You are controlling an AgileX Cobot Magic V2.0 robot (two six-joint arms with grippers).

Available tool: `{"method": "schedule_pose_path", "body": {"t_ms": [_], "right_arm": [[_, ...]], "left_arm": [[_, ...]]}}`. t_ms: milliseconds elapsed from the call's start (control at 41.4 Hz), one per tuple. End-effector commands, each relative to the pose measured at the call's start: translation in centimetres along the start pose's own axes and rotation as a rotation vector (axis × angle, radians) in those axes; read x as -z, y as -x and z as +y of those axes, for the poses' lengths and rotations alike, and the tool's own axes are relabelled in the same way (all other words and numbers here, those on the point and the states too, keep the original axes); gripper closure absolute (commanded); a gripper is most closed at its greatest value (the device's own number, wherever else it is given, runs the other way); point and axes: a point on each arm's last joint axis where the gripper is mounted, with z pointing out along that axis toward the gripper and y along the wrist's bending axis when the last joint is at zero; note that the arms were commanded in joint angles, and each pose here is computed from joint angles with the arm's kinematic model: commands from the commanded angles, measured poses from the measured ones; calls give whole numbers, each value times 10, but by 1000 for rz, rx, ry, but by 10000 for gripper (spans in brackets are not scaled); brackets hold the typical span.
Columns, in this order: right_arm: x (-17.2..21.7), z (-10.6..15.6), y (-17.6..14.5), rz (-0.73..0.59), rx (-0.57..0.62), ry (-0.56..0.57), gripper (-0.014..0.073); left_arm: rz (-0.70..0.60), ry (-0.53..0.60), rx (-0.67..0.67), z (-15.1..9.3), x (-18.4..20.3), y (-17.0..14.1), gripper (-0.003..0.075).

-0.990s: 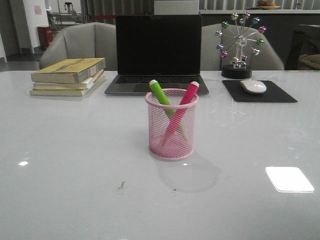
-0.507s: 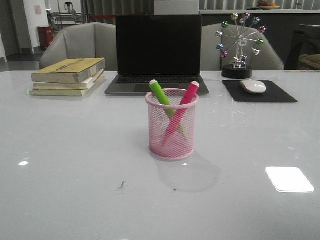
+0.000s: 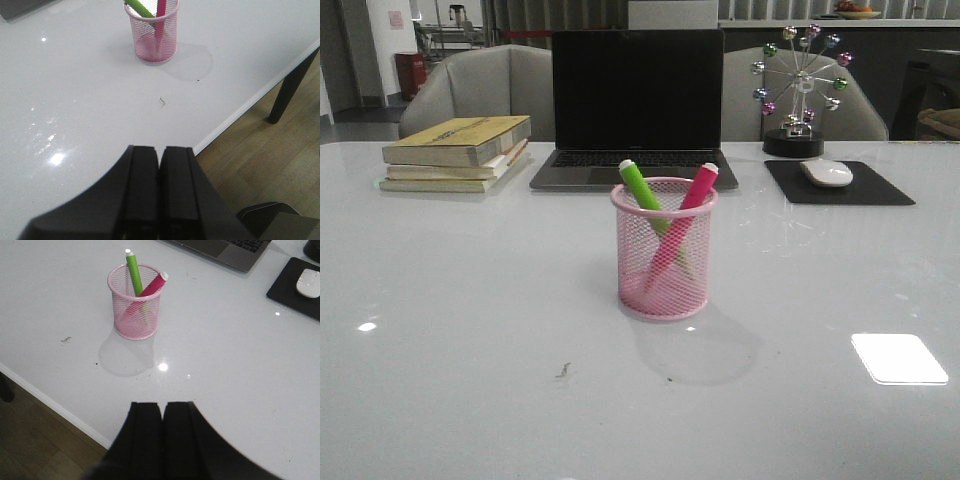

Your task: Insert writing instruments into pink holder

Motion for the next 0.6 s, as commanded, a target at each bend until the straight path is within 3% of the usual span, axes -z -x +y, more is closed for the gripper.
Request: {"method": "schedule_pose_path", "body": {"t_ms": [0, 314, 579], "right_arm": [[4, -2, 13, -91, 19, -15, 525], [4, -2, 13, -88, 19, -15, 525], [4, -2, 13, -87, 19, -15, 525]], "left_arm": [[-111, 44, -11, 5, 10, 9, 623], [-458, 322, 143, 16, 14, -37, 622], [-544, 578, 209, 23, -11, -91, 623]]}}
